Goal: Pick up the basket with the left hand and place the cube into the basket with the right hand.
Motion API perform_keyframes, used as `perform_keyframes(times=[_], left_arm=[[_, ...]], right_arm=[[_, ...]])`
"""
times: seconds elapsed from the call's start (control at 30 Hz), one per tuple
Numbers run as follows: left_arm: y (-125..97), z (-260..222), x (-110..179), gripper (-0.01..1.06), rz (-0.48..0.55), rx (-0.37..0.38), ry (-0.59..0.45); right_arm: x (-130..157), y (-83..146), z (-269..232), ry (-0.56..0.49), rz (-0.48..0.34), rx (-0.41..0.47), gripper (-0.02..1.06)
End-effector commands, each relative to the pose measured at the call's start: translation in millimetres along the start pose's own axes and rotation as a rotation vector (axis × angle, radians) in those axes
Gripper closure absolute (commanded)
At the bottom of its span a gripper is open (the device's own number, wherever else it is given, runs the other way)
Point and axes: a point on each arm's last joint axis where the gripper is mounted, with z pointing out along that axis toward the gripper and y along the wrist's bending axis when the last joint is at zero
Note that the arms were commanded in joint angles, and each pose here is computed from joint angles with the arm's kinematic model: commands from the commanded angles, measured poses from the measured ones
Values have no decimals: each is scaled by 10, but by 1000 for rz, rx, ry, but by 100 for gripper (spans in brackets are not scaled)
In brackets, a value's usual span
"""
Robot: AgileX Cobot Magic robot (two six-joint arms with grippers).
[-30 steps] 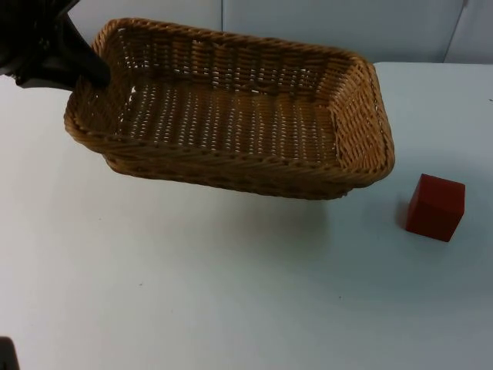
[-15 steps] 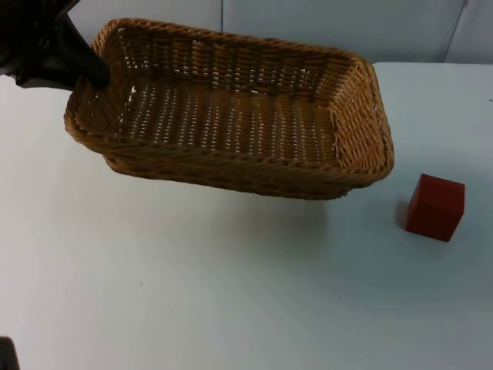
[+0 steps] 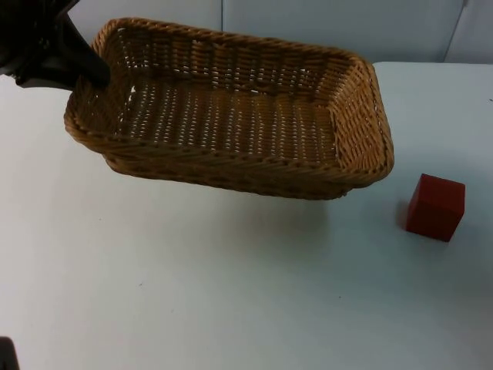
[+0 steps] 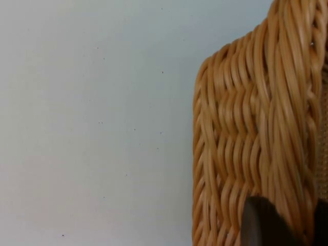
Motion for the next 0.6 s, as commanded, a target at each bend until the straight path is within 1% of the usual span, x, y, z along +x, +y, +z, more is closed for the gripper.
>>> perform_keyframes(times=[0.0,0.03,0.07,0.1,0.17,0.2,0.23,0.3,0.33,0.43,0.57], left_arm=[[-76,-58,-43,105,-18,36,-30],[-76,-58,-43,105,-18,36,-30],[-76,-58,-43,105,-18,36,-30],[-76,-58,-43,105,-18,36,-30],[-76,-58,-43,105,-18,36,-30],[-76,-58,-43,105,-18,36,-30],[-76,-58,-43,105,-18,36,-30],[-76,-58,-43,105,-18,36,-30],[-76,-58,-43,105,-18,36,-30],[-76,-58,-43,105,-18,36,-30],[-76,-58,-43,105,-18,36,-30]], right_arm=[[-131,-21,150,49,-11,5,101],[-212,-27,250,86,-24,3,98],[-212,-27,250,86,-24,3,98],[-314,-37,399,142,-29,1,90],[-401,-38,579,223,-28,-12,72],[-431,-29,677,266,-31,-20,60],[-431,-29,677,266,-31,-20,60],[-452,16,854,315,-28,-42,30],[-442,41,989,331,-25,-51,1],[-422,72,1137,344,-32,-56,0],[-385,93,1330,364,-2,-65,0]])
